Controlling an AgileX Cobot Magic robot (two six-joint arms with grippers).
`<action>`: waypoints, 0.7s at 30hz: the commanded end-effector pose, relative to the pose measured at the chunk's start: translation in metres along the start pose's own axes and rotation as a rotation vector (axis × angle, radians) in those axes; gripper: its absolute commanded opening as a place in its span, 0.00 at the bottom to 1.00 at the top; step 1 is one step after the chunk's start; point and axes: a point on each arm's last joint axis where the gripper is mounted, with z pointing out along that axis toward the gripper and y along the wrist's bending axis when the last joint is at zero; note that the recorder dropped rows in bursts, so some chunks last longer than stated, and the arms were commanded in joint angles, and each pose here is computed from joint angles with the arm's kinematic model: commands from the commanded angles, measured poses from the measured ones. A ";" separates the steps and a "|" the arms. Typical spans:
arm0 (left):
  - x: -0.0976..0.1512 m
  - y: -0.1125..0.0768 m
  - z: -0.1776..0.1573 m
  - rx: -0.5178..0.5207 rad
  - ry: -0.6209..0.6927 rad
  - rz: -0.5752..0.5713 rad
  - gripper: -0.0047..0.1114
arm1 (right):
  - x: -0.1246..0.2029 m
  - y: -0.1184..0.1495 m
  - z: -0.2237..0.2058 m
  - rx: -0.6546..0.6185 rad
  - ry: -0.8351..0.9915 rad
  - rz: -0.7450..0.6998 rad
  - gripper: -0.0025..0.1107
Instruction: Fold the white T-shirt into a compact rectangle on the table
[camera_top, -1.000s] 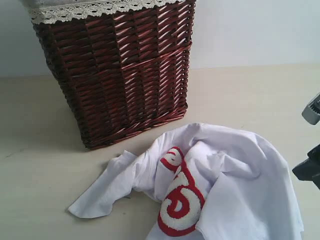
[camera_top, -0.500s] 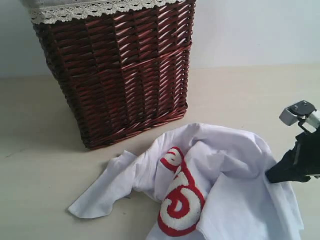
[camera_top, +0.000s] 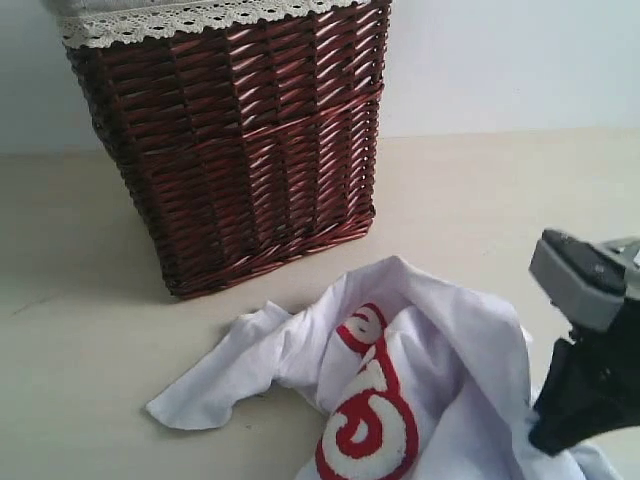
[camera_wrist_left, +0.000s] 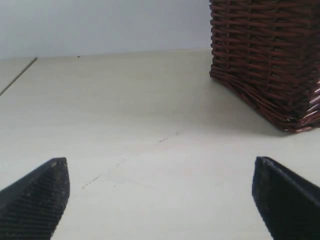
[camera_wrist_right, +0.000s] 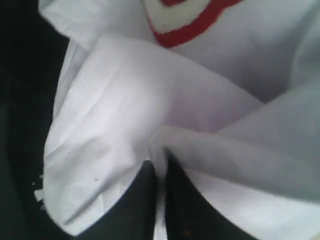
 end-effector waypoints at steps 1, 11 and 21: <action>-0.001 0.000 0.000 -0.002 -0.012 -0.010 0.85 | -0.005 0.007 0.029 0.008 0.114 -0.128 0.32; -0.001 0.000 0.000 -0.002 -0.012 -0.010 0.85 | -0.038 0.039 -0.017 0.426 -0.004 -0.204 0.58; -0.001 0.000 0.000 -0.002 -0.012 -0.010 0.85 | 0.034 0.012 -0.034 0.343 -0.033 0.228 0.58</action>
